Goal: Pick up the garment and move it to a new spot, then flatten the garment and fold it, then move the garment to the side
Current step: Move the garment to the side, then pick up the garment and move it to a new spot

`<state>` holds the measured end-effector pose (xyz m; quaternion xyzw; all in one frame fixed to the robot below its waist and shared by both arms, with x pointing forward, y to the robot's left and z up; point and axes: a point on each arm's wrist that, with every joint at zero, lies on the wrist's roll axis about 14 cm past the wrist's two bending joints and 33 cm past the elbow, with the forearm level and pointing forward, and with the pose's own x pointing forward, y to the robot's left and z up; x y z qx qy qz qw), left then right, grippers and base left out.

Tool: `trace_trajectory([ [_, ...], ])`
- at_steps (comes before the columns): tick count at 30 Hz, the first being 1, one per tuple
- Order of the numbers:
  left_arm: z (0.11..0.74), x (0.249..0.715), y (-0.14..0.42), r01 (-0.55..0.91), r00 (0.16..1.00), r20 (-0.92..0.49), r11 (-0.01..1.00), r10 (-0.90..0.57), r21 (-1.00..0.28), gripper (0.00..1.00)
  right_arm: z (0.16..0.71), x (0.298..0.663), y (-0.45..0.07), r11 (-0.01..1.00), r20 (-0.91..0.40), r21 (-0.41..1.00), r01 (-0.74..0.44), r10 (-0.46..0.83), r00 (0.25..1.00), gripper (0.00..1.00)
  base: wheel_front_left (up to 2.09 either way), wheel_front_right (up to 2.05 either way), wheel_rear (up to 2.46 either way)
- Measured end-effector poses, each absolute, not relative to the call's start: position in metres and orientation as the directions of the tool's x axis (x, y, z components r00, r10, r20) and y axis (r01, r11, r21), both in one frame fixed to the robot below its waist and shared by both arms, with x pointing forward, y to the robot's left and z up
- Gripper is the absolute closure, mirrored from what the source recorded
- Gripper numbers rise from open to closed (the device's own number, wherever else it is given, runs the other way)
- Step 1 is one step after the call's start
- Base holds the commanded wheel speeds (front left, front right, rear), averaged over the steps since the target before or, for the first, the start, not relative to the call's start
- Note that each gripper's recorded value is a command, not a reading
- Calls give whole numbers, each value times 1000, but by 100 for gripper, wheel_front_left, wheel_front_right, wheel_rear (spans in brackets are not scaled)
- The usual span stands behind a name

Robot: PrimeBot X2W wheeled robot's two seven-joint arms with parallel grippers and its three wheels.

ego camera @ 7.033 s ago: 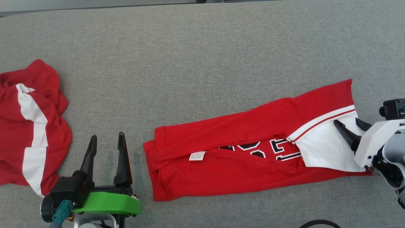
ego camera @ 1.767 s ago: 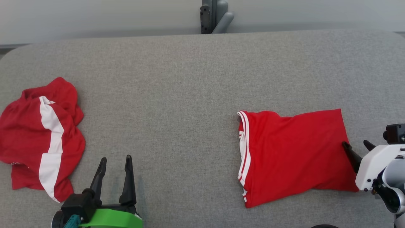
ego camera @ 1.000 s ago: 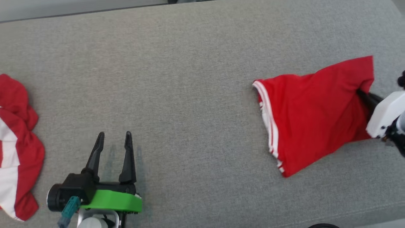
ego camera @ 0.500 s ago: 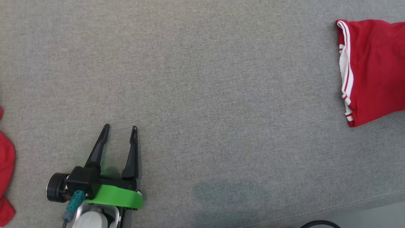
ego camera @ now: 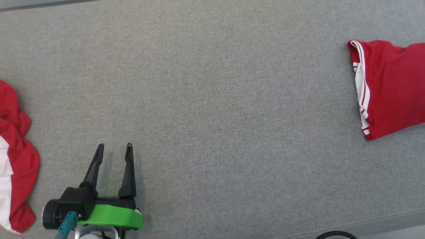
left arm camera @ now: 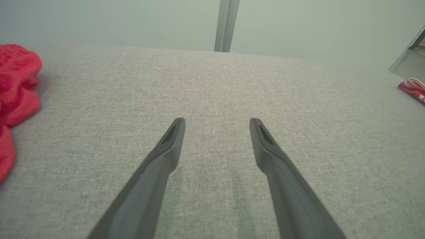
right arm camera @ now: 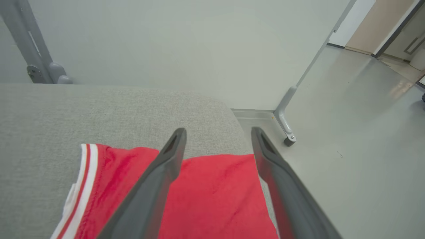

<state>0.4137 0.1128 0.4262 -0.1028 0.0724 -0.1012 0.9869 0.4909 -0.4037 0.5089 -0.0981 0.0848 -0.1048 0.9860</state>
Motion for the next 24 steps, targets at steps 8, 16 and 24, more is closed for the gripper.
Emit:
trace_trajectory([
  [8, 456, 394, 141, 114, 990, -62, 971, -130, -211, 0, 558, 436, -323, 988, 99, -146, 41, -27, 995, 0, 0, 0, 0],
  [16, 473, 360, 165, 61, 997, -28, 978, -68, -201, 0, 533, 346, -268, 996, 119, -69, 56, -47, 992, 0, 0, 0, 0],
  [24, 480, 339, 178, 30, 999, -6, 980, -31, -199, 0, 497, 317, -232, 999, 29, -43, 15, -14, 999, 0, 0, 0, 0],
])
